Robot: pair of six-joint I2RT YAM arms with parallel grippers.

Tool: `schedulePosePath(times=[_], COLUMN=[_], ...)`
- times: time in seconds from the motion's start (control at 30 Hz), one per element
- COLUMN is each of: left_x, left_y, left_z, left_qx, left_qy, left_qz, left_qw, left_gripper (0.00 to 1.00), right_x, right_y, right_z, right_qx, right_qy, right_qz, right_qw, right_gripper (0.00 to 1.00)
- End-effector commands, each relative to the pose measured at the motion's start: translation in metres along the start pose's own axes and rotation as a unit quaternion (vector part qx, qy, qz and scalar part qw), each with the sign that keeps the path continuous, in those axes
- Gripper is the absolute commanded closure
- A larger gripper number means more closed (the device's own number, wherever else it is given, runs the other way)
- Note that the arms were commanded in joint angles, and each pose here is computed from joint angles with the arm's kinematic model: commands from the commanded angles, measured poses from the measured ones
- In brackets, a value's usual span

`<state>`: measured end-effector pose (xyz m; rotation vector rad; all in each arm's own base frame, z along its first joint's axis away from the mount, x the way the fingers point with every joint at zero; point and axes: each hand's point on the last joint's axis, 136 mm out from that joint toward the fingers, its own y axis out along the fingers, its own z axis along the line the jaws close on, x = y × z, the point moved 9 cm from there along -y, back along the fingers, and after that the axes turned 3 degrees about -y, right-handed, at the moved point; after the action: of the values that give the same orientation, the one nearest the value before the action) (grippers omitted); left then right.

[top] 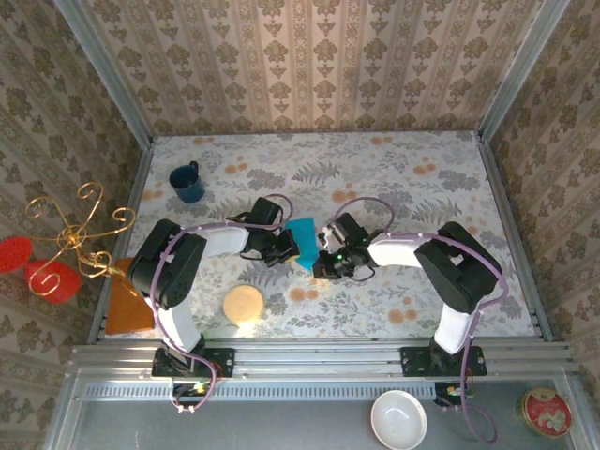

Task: Fold a paper plane with a square sheet of paper (pick it up from the middle)
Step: Third fold the triangle at the center of the table.

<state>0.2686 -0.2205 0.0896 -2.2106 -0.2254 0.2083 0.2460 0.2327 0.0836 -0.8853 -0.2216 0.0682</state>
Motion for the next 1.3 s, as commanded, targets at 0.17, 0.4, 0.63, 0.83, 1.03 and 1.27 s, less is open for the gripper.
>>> schedulePosePath(times=[0.17, 0.4, 0.63, 0.83, 1.03, 1.27], left_x=[-0.004, -0.001, 0.001, 0.002, 0.005, -0.004], left_y=[0.013, 0.012, 0.011, 0.008, -0.001, -0.029], left_z=[0.042, 0.034, 0.028, 0.023, 0.007, -0.027], left_qx=[0.094, 0.079, 0.073, 0.064, 0.036, -0.001], left_qy=[-0.025, -0.012, -0.006, 0.000, 0.024, 0.110], left_qz=[0.003, 0.002, 0.004, 0.002, -0.009, -0.053], left_qw=[0.995, 0.997, 0.997, 0.998, 0.999, 0.993], left_gripper=[0.95, 0.95, 0.95, 0.95, 0.94, 0.90], right_x=[-0.027, 0.005, 0.025, 0.022, 0.018, 0.013], right_y=[-0.022, -0.025, -0.007, -0.001, 0.003, 0.009], right_z=[-0.003, 0.019, 0.019, 0.009, 0.000, -0.008], right_qx=[-0.017, 0.012, -0.003, -0.029, -0.057, -0.077], right_qy=[0.007, -0.001, 0.011, 0.016, 0.025, 0.046], right_qz=[0.026, -0.026, -0.026, -0.012, -0.005, 0.011], right_qw=[1.000, 1.000, 1.000, 0.999, 0.998, 0.996], right_gripper=[0.91, 0.91, 0.94, 0.95, 0.95, 0.97])
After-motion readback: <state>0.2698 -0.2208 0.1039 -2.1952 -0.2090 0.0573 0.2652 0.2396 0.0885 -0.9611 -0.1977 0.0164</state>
